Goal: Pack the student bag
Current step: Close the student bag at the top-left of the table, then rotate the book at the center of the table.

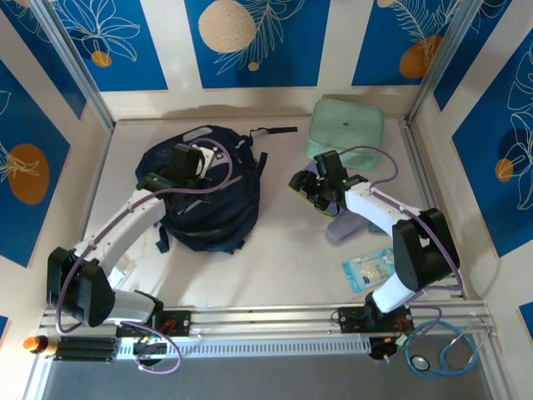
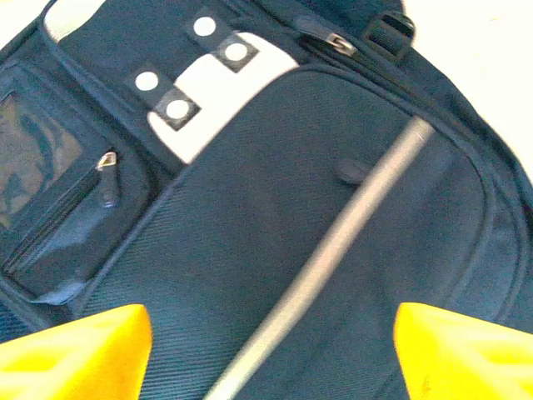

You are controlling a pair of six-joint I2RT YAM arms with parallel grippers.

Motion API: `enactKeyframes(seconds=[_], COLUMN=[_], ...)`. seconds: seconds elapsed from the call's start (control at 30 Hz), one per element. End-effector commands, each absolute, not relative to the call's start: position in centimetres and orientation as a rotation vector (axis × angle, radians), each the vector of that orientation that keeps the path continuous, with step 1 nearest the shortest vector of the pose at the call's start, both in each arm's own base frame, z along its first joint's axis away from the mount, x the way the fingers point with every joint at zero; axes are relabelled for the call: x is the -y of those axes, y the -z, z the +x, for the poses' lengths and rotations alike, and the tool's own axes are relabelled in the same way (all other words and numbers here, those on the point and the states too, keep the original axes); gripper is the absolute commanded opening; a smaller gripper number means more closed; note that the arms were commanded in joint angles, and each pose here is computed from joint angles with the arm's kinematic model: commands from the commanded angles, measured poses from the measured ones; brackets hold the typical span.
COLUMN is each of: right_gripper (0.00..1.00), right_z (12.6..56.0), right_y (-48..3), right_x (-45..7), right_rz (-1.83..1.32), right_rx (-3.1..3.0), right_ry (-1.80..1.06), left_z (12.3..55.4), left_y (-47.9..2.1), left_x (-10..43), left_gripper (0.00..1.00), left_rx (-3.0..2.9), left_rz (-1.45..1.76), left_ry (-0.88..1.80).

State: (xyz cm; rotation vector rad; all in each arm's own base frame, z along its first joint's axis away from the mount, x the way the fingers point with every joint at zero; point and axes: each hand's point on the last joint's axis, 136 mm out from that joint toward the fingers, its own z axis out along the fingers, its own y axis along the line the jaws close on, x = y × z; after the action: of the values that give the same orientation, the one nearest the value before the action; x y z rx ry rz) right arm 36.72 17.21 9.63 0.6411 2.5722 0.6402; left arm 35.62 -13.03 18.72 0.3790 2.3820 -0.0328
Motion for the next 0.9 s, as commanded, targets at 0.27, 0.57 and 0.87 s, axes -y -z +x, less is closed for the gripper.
enactKeyframes(seconds=[0.27, 0.57, 0.87], right_gripper=[0.9, 0.9, 0.83], right_z=[39.6, 39.4, 36.1], right_y=[-6.1, -3.2, -1.7], right_x=[-12.4, -11.2, -13.9], right_rz=[0.493, 0.627, 0.76], right_rx=[-2.759, -2.864, -2.929], right_ry=[-0.268, -0.269, -0.442], left_z=[37.7, 38.0, 37.6], left_y=[-23.0, -21.7, -20.8], left_x=[15.6, 17.8, 18.6], left_gripper=[0.99, 1.0, 1.0], left_rx=[-2.26, -2.277, -2.296], left_rz=[-0.03, -0.055, -0.071], left_ry=[0.407, 0.57, 0.631])
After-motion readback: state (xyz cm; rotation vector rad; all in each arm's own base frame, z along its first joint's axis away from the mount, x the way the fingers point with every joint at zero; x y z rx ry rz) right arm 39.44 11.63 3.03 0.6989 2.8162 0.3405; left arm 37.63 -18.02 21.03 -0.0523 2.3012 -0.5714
